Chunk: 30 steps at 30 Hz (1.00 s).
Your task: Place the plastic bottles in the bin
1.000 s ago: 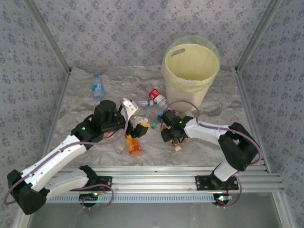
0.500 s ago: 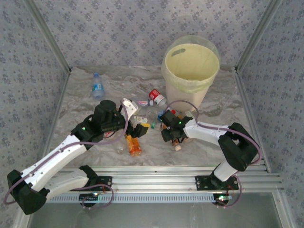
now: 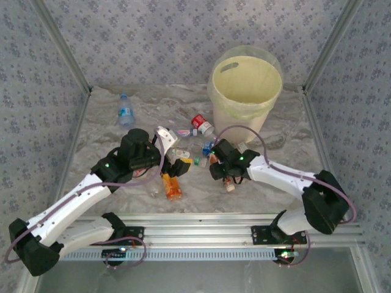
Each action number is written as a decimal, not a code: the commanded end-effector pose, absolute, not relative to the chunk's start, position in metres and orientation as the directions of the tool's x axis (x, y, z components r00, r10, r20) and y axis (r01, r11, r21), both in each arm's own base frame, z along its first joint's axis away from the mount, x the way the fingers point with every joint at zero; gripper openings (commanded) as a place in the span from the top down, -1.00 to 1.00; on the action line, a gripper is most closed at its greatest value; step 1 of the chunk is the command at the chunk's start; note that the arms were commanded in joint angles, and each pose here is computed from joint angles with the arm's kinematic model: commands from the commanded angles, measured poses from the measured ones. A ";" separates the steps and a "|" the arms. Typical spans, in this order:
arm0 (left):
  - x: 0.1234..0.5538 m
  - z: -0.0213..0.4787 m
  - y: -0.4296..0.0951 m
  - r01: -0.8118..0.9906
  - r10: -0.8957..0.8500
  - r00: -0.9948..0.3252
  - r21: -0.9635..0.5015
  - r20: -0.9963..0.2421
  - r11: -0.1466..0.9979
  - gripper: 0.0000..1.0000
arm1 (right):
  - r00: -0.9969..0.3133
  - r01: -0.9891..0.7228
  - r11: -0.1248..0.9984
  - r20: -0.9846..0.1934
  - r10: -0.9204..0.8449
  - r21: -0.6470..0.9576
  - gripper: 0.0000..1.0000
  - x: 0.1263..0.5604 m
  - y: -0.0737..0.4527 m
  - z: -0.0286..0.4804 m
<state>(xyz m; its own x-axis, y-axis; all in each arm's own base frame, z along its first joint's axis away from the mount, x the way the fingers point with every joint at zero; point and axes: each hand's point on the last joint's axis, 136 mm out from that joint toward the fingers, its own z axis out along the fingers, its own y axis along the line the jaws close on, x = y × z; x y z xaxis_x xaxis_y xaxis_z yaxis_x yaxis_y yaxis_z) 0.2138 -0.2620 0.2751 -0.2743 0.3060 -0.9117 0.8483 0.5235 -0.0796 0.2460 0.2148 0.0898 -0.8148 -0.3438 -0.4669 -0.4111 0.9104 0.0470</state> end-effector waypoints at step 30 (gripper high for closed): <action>0.221 0.299 -0.249 0.805 0.230 -0.208 -0.033 -0.951 0.592 -0.99 | -0.421 -0.467 0.871 -0.905 -0.064 0.155 -0.07 0.357 0.181 0.412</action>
